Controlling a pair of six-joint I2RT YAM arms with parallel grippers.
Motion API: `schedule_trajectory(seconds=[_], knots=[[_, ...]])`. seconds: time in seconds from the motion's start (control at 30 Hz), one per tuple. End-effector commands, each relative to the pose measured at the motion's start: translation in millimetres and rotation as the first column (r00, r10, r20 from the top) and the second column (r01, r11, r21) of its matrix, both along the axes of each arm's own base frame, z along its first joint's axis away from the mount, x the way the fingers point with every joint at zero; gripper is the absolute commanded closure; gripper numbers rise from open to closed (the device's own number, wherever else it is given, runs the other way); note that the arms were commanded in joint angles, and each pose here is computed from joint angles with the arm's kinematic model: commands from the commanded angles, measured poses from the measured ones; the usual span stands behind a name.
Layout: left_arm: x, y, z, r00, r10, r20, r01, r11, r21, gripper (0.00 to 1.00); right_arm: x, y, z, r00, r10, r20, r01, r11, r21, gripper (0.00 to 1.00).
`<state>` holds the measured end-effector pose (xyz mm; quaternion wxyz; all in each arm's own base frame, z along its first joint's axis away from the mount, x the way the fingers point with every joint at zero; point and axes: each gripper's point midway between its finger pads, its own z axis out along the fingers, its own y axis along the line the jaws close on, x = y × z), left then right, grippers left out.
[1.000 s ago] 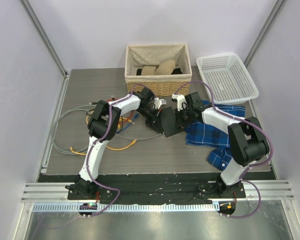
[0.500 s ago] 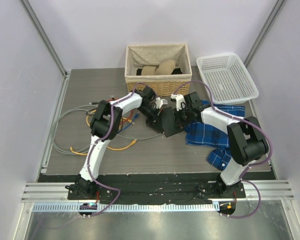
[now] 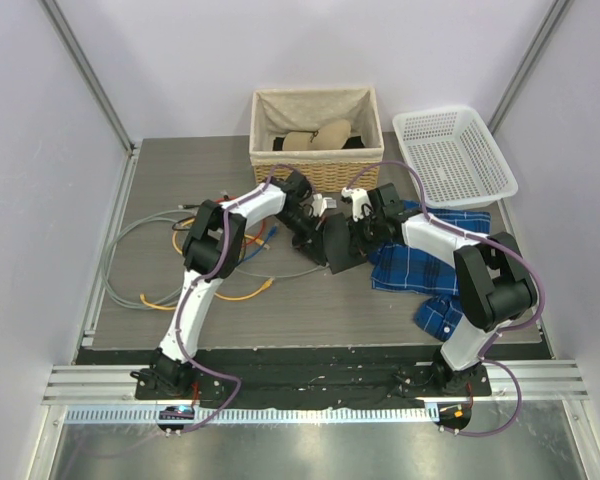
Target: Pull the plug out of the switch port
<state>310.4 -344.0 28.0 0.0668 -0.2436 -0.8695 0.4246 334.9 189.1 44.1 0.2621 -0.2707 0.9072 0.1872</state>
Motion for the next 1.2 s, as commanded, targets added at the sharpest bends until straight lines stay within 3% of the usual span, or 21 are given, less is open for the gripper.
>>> schedule_trajectory(seconds=[0.0,0.23,0.43,0.57,0.7,0.87,0.97,1.0,1.03,1.07,1.13,1.17], knots=[[24,15,-30,0.992,-0.003,0.126,-0.007,0.997,0.080,1.00,-15,-11,-24,0.997,-0.006,-0.075,0.001,0.997,-0.076,0.98],[-14,22,-44,0.996,-0.041,0.077,0.034,0.995,0.090,1.00,-19,-13,-28,0.996,-0.009,-0.085,0.002,0.997,-0.081,0.98],[17,22,-23,0.986,-0.071,0.152,0.057,0.994,0.090,1.00,-13,-11,-26,0.997,-0.006,-0.081,0.000,0.997,-0.078,0.98],[11,52,-7,0.978,-0.130,0.161,0.115,0.988,0.105,1.00,-8,-10,-18,0.999,-0.008,-0.054,0.004,0.997,-0.077,0.98],[5,96,37,0.963,-0.149,0.224,0.133,0.988,0.083,1.00,-5,-11,-12,1.000,-0.002,-0.029,0.000,0.997,-0.078,0.99],[62,171,97,0.856,-0.107,0.505,0.010,0.982,0.191,1.00,1,-8,-7,1.000,-0.003,-0.017,0.002,0.997,-0.073,0.99],[100,219,116,0.756,-0.131,0.642,-0.120,0.936,0.332,1.00,8,-4,-4,1.000,-0.006,-0.013,0.005,0.998,-0.063,0.99],[111,241,117,0.728,-0.165,0.665,-0.181,0.890,0.418,1.00,10,-3,-5,1.000,-0.007,-0.016,0.006,0.998,-0.064,0.99],[116,249,116,0.715,-0.173,0.677,-0.212,0.869,0.446,0.94,16,-1,-1,1.000,-0.009,-0.005,0.008,0.998,-0.056,0.98],[124,254,124,0.683,-0.166,0.711,-0.262,0.854,0.450,0.66,18,1,2,1.000,-0.006,-0.001,0.006,0.999,-0.050,0.81],[128,252,137,0.663,-0.123,0.738,-0.312,0.851,0.422,0.47,32,7,15,0.999,-0.008,0.031,0.009,0.999,-0.036,0.54],[130,248,151,0.638,-0.086,0.765,-0.342,0.859,0.382,0.32,38,9,23,0.999,-0.009,0.047,0.010,0.999,-0.031,0.41]])
